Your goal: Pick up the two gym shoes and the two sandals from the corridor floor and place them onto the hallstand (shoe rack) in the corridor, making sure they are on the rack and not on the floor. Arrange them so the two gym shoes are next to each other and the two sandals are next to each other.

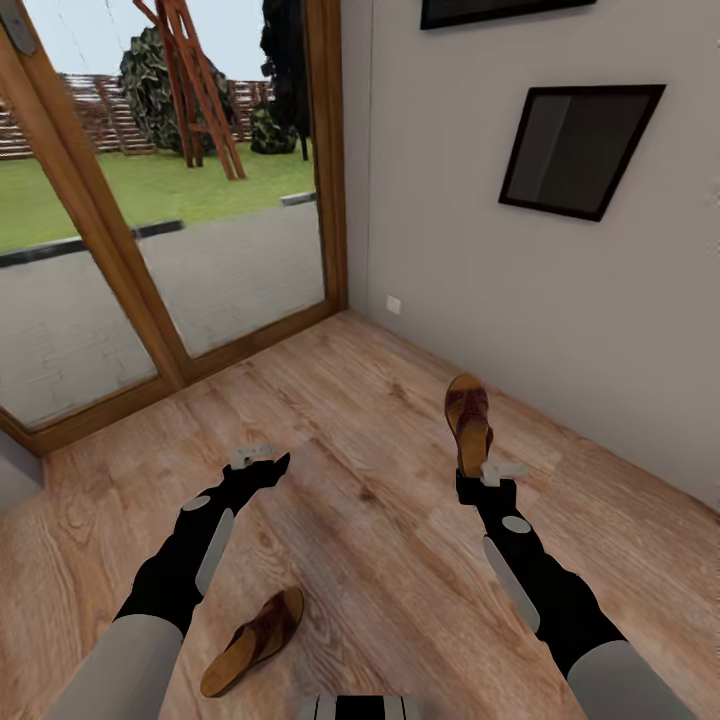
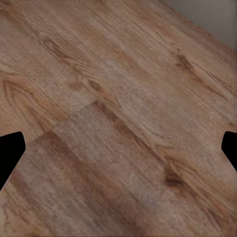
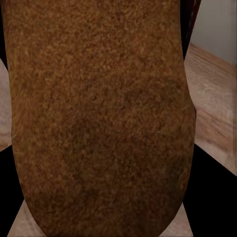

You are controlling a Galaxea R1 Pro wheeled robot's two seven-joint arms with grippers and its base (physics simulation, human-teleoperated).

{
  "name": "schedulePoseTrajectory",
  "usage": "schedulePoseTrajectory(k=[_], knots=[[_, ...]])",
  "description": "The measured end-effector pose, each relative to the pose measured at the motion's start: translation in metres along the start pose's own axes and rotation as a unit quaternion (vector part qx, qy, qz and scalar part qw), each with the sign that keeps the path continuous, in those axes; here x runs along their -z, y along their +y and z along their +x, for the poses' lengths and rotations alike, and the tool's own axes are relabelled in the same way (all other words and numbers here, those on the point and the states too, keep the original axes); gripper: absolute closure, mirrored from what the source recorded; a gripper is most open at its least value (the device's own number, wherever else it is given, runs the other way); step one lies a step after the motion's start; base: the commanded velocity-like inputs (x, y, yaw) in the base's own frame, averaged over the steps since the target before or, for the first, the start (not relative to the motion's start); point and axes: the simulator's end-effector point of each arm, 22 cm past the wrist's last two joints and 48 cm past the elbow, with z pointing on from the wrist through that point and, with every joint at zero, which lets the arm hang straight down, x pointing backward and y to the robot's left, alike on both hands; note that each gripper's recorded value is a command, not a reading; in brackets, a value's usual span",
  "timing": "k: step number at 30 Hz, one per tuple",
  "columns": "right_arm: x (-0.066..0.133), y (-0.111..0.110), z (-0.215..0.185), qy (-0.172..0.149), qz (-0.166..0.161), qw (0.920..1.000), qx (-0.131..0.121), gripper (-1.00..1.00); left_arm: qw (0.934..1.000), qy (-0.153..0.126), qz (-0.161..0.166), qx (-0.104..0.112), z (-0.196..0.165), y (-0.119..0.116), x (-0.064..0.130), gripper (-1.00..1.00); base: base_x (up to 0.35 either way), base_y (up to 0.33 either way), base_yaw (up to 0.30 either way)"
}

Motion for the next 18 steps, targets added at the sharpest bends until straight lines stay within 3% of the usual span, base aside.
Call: schedulePoseTrajectory(k=[12, 18], knots=[[-0.0001, -0.0008, 0.0001, 0.000, 0.001, 1.0000, 0.000, 1.00, 1.0000, 0.000, 0.000, 0.000, -0.0003, 0.0000, 0.0001, -1.00, 0.157, 0.000, -0.009], [-0.0002, -0.0008, 0.0002, 0.001, 0.001, 1.0000, 0.000, 1.00, 1.0000, 0.000, -0.003, -0.002, -0.0004, 0.0033, 0.0003, -1.00, 0.042, 0.000, 0.000]])
